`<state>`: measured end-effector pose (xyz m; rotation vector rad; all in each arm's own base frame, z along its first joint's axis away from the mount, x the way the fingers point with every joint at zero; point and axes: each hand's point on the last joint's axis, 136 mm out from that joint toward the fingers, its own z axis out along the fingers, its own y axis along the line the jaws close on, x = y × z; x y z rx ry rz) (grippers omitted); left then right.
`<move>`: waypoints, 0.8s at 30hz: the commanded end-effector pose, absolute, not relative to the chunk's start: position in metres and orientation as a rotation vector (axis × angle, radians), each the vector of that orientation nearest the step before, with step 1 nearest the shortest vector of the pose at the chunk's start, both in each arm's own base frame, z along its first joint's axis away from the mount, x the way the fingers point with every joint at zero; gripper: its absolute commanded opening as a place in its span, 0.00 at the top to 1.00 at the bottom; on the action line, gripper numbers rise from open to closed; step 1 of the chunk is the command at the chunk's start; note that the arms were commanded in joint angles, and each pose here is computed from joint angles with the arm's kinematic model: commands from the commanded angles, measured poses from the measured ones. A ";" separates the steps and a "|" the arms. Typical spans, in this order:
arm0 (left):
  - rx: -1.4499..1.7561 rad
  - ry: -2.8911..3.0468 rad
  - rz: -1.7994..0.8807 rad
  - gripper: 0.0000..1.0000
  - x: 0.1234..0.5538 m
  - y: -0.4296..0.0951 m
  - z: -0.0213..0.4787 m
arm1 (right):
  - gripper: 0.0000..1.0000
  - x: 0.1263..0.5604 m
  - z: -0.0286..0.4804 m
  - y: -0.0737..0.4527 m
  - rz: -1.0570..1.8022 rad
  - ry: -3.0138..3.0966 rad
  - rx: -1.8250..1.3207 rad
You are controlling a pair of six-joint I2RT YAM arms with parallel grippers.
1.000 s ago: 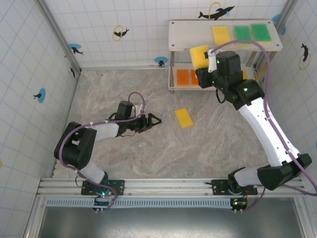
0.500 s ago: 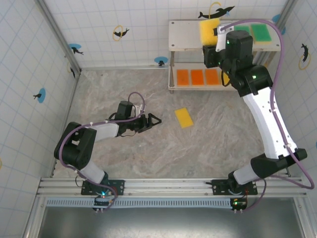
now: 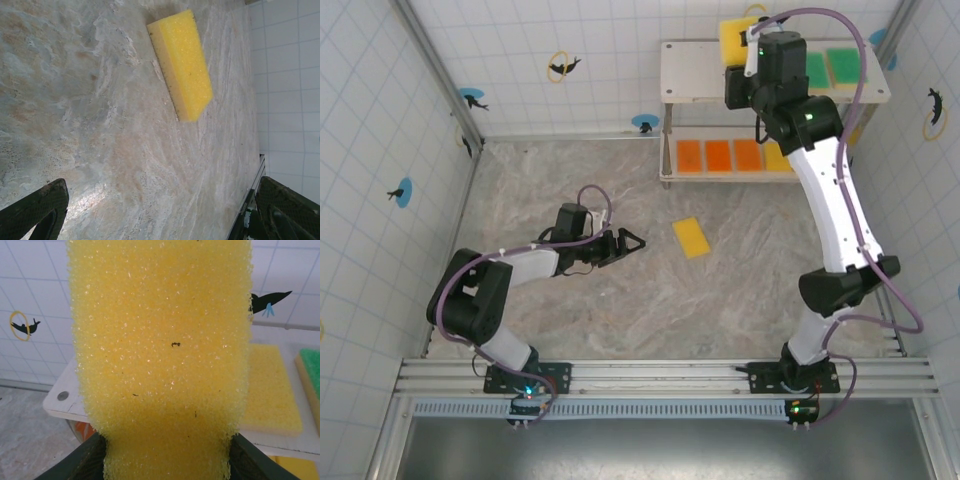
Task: Place and organize the cleaning sponges onto the shelf
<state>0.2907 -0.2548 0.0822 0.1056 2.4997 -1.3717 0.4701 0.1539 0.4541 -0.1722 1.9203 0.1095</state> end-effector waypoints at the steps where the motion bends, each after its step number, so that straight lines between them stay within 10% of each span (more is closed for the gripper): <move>1: 0.122 2.498 -1.348 0.02 0.287 -0.250 0.084 | 0.46 0.482 0.455 0.149 0.129 1.928 -0.116; 24: 0.140 2.498 -1.348 0.02 0.287 -0.249 0.085 | 0.45 0.525 0.409 0.159 0.261 2.010 -0.036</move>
